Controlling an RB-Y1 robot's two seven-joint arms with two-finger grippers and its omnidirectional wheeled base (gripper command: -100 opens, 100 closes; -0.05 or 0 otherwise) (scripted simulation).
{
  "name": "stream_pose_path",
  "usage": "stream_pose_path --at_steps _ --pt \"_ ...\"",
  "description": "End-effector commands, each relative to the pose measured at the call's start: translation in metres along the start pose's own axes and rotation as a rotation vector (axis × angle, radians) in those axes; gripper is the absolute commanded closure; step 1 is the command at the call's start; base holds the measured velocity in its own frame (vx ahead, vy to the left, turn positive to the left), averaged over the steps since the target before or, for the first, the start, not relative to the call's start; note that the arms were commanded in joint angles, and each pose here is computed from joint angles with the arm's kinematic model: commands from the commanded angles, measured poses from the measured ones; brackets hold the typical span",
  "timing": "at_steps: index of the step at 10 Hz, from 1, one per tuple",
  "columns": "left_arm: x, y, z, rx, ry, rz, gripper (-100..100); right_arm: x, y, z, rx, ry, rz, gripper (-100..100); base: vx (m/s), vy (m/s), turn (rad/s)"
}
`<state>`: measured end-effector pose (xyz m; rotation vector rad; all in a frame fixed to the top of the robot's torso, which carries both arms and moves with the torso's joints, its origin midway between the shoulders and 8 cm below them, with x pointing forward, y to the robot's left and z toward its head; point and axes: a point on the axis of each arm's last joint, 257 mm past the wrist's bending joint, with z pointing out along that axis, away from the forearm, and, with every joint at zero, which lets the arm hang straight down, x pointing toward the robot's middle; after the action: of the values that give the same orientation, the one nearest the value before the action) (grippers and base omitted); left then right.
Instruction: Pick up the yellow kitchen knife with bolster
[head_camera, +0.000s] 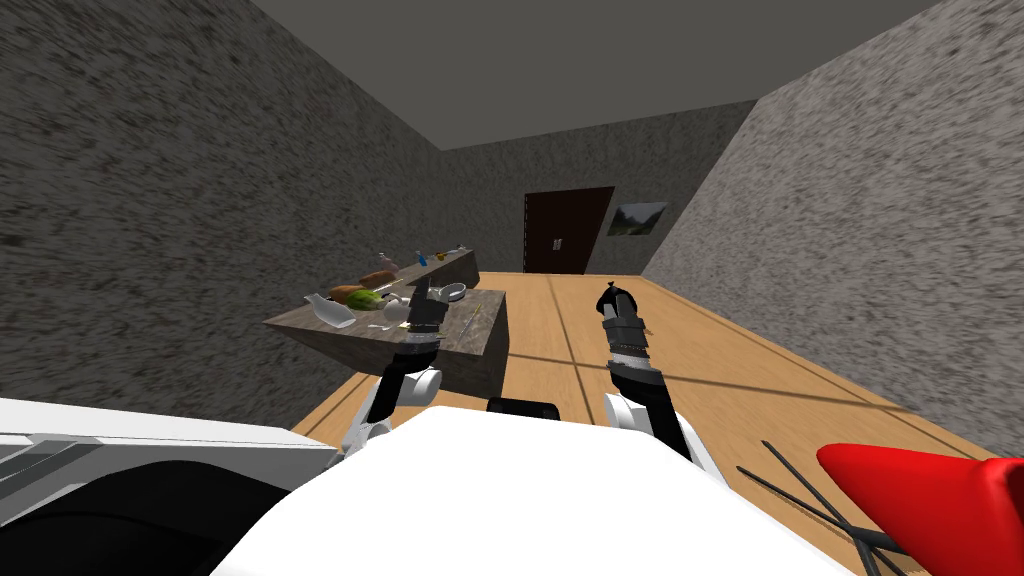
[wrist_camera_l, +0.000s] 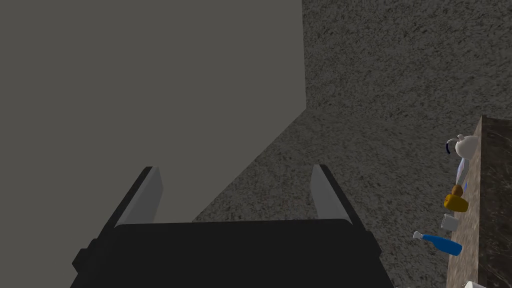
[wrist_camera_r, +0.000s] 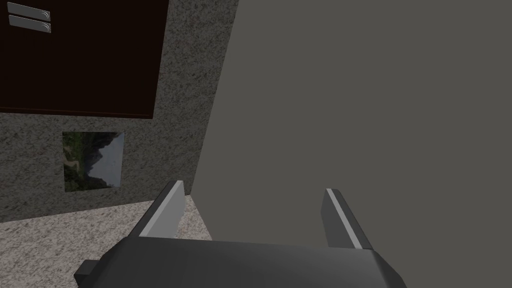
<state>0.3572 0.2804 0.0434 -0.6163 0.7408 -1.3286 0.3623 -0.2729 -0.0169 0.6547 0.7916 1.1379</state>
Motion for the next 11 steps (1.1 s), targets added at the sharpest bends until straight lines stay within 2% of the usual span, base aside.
stream_pose_path --at_steps 1,3,5,6,7,9,11 --pt "-0.003 0.015 0.001 -0.052 0.010 -0.008 -100 0.000 0.000 0.000 0.000 0.000 0.000 0 0.014 -0.108 0.054" --pt "-0.004 0.023 0.001 -0.083 0.009 -0.008 -100 0.000 0.000 0.000 0.000 0.000 0.000 0 0.008 -0.068 0.033" --pt "-0.007 0.039 0.000 -0.145 0.014 -0.015 -100 0.000 0.000 0.000 0.000 0.000 0.000 0 0.019 -0.066 0.079" --pt "-0.007 0.041 0.000 -0.152 0.014 -0.015 -100 0.000 0.000 0.000 0.000 0.000 0.000 0 -0.002 -0.041 -0.015" --pt "-0.011 0.051 0.000 -0.189 0.018 -0.023 -100 0.000 0.000 0.000 0.000 0.000 0.000 0 0.016 -0.111 0.017" --pt "-0.012 0.060 -0.002 -0.224 0.016 -0.022 -100 0.000 0.000 0.000 0.000 0.000 0.000 0 0.035 -0.093 0.008" --pt "-0.017 0.077 -0.004 -0.292 0.016 -0.030 -100 0.000 0.000 0.000 0.000 0.000 0.000 0 0.037 -0.078 0.054"
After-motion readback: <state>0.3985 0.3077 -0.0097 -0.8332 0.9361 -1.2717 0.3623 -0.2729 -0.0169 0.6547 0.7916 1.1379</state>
